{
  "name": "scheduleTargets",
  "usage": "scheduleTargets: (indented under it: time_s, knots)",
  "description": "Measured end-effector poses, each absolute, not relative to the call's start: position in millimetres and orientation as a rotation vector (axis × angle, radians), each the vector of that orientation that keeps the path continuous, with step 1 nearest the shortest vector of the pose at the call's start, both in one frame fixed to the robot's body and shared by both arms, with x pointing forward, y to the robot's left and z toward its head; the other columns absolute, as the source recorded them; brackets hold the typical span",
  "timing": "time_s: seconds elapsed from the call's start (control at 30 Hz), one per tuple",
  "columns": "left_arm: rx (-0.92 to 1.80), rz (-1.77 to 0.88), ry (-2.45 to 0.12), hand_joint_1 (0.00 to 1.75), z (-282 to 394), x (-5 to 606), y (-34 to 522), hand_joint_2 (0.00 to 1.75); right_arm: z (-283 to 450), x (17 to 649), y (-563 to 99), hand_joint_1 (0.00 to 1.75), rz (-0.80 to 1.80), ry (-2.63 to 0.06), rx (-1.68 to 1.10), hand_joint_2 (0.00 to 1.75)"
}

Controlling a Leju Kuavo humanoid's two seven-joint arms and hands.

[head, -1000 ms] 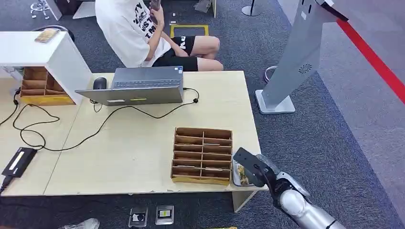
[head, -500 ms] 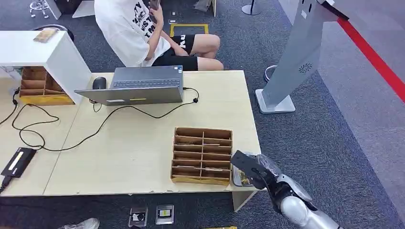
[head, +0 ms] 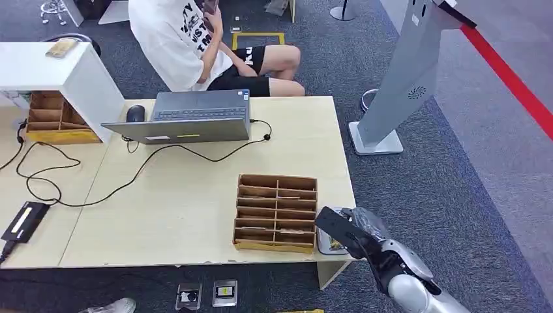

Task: Pass the card to the sensor for recognition and then transmit it.

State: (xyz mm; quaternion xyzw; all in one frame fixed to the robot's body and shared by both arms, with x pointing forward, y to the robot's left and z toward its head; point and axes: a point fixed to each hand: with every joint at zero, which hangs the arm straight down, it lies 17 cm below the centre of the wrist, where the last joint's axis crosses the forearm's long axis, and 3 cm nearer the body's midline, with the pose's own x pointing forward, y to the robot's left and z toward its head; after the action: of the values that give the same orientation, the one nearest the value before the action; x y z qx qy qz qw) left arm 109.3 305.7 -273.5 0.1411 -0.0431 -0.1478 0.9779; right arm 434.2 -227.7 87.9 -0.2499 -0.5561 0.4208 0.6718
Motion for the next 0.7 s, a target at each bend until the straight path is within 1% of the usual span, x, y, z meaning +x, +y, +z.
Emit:
scheduleTargets:
  time_s: [0.43,0.57,0.7]
  knots:
    - [0.281,-0.309,-0.089,0.00,-273.5,110.2,304.5,0.00,118.6,425.8,-220.8,1.75,0.930,-1.343,-0.577,1.75]
    - [0.280,-0.308,-0.089,0.00,-273.5,109.7,304.4,0.00,134.3,418.9,-207.9,1.75,0.931,-1.412,-0.542,1.75]
    - [0.282,-0.300,-0.088,0.00,-273.8,108.5,304.7,0.00,160.4,411.9,-186.4,1.75,0.921,-1.536,-0.462,1.75]
